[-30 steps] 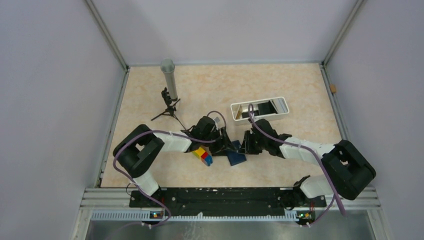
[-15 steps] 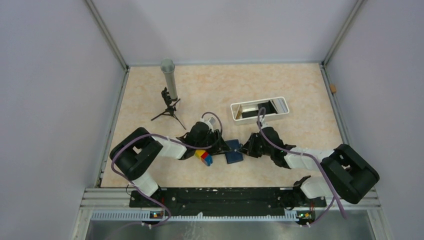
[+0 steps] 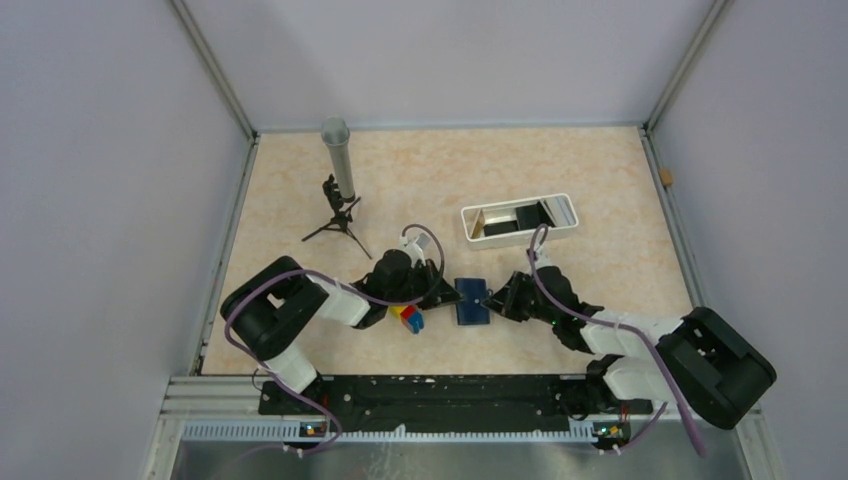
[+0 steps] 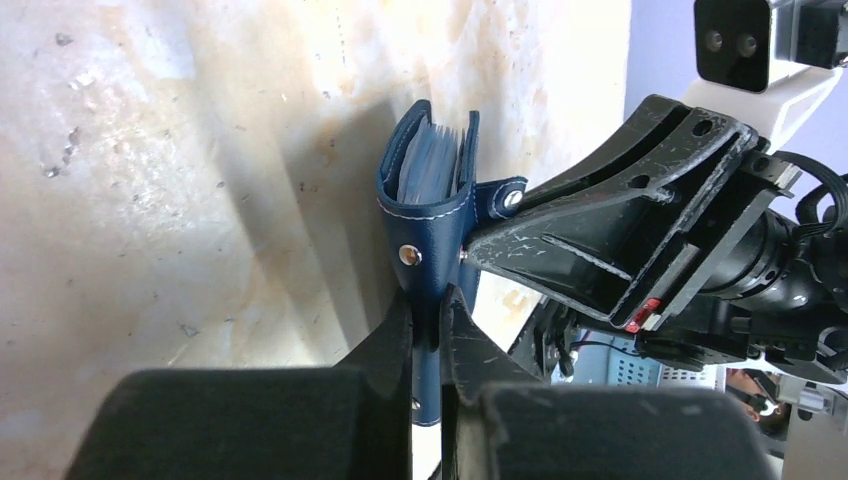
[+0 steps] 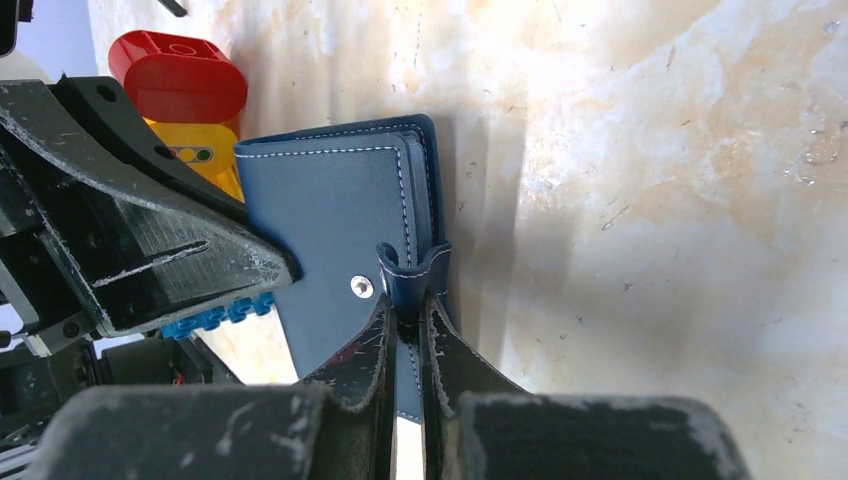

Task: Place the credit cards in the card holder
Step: Close the card holder at the center of the board.

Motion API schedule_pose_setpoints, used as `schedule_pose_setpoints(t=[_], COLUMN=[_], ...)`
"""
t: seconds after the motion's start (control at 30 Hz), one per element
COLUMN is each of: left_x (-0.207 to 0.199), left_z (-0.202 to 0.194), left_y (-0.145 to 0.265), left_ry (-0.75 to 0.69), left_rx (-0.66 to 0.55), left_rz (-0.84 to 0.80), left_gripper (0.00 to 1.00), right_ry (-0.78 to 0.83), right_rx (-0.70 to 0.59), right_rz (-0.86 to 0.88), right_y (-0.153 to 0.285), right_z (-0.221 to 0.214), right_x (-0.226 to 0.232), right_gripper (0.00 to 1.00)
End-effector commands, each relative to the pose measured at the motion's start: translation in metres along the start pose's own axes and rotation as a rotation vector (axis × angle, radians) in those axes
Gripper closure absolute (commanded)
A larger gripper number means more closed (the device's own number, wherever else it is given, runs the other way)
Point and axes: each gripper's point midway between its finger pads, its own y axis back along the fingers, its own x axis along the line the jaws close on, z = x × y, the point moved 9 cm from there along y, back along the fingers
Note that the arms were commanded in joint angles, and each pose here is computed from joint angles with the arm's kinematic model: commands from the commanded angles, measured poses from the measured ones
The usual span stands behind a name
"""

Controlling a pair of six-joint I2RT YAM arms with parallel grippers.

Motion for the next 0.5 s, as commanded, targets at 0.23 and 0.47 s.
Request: schedule_pose_setpoints(t=[0.23, 0.47], left_x=[-0.051, -0.076], left_z=[0.013, 0.016], left_y=[0.019, 0.049], left_ry=[-0.237, -0.406], left_rx=[-0.045, -0.017], left_rz=[-0.221, -0.244], left_gripper=[1.00, 1.00], right_ry=[0.152, 0.331], right_rx=[-0.035, -0.031], right_rz=[0.016, 0.269], right_y=[0.019, 0.051], right_z=[0.025, 0.062], right_x=[0.014, 0.039], right_gripper=[0.41, 0.24])
